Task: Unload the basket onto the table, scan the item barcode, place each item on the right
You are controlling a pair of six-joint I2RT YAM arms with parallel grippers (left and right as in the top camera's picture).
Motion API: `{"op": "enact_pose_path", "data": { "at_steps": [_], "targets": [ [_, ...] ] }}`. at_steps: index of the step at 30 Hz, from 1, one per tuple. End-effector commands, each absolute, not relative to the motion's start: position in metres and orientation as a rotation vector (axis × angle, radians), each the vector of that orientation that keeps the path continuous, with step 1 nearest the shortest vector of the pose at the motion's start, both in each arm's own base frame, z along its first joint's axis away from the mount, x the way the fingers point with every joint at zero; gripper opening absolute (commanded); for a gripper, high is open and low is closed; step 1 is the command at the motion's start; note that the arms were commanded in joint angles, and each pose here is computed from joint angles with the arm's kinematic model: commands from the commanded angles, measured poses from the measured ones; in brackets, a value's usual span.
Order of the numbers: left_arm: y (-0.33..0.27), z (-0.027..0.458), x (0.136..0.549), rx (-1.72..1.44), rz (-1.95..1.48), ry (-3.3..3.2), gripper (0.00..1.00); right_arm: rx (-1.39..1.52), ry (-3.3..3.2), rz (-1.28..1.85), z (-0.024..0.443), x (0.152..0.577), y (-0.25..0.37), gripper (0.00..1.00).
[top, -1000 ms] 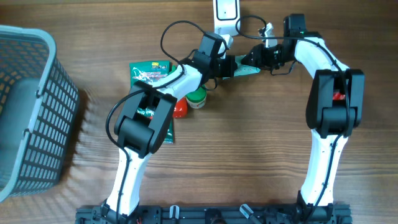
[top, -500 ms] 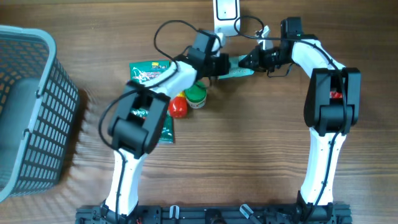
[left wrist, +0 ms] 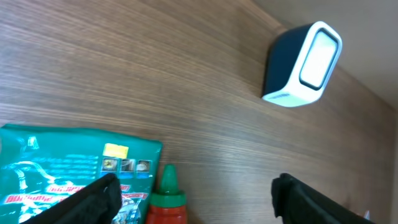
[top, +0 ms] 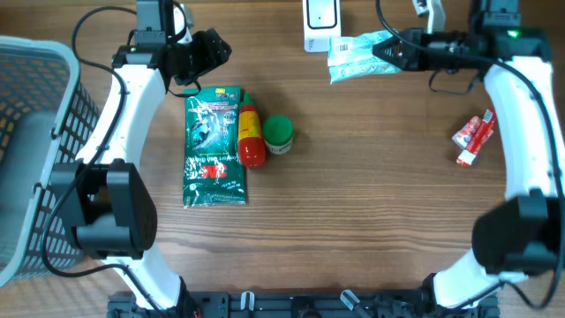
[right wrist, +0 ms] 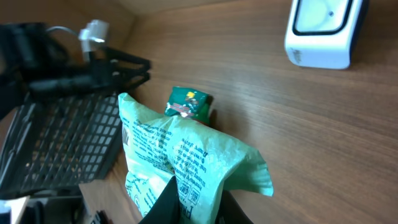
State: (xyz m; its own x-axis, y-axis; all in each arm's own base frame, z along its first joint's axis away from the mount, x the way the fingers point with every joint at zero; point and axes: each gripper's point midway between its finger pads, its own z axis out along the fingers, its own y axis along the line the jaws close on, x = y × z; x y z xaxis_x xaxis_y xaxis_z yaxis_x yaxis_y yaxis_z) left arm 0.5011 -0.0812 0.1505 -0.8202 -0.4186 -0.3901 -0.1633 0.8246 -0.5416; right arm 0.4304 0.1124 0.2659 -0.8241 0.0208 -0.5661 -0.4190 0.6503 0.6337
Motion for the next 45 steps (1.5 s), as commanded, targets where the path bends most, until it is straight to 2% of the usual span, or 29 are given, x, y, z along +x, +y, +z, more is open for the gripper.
{"op": "enact_pose_path", "data": {
  "at_steps": [1,2,5,9,10,12,16,19,24,31,36,45],
  "targets": [
    [-0.067,0.145,0.499,-0.463,-0.640,2.514,0.95,-0.409,2.217,1.056,0.311,0.408,0.115,0.04],
    [-0.067,0.145,0.500,-0.464,-0.639,2.513,1.00,-0.416,2.204,1.048,0.316,0.407,0.115,0.04],
    [-0.067,0.145,0.500,-0.464,-0.639,2.513,1.00,-0.436,2.186,1.008,0.312,0.419,0.117,0.04],
    [-0.067,0.145,0.499,-0.464,-0.640,2.513,1.00,-0.351,2.220,0.593,0.277,0.485,0.111,0.04],
    [-0.067,0.145,0.499,-0.464,-0.640,2.513,1.00,-0.329,2.174,0.401,0.269,0.516,0.113,0.04],
    [-0.067,0.145,0.499,-0.464,-0.640,2.513,1.00,-0.311,2.080,0.186,0.267,0.551,0.120,0.04],
    [-0.067,0.145,0.499,-0.464,-0.640,2.513,1.00,-0.569,1.780,-0.285,0.269,0.603,0.152,0.04],
    [-0.067,0.145,0.500,-0.464,-0.640,2.513,1.00,-0.823,1.639,-0.612,0.248,0.620,0.169,0.04],
    [-0.067,0.145,0.499,-0.464,-0.640,2.513,1.00,-1.055,1.553,-0.967,0.216,0.631,0.164,0.04],
    [-0.067,0.145,0.499,-0.464,-0.640,2.513,1.00,-1.095,1.534,-0.952,0.207,0.634,0.170,0.04],
    [-0.067,0.145,0.499,-0.464,-0.640,2.513,1.00,-1.109,1.559,-0.964,0.174,0.640,0.170,0.04],
    [-0.067,0.145,0.499,-0.464,-0.640,2.513,1.00,-1.044,1.547,-0.963,0.185,0.642,0.170,0.04]
  ]
}}
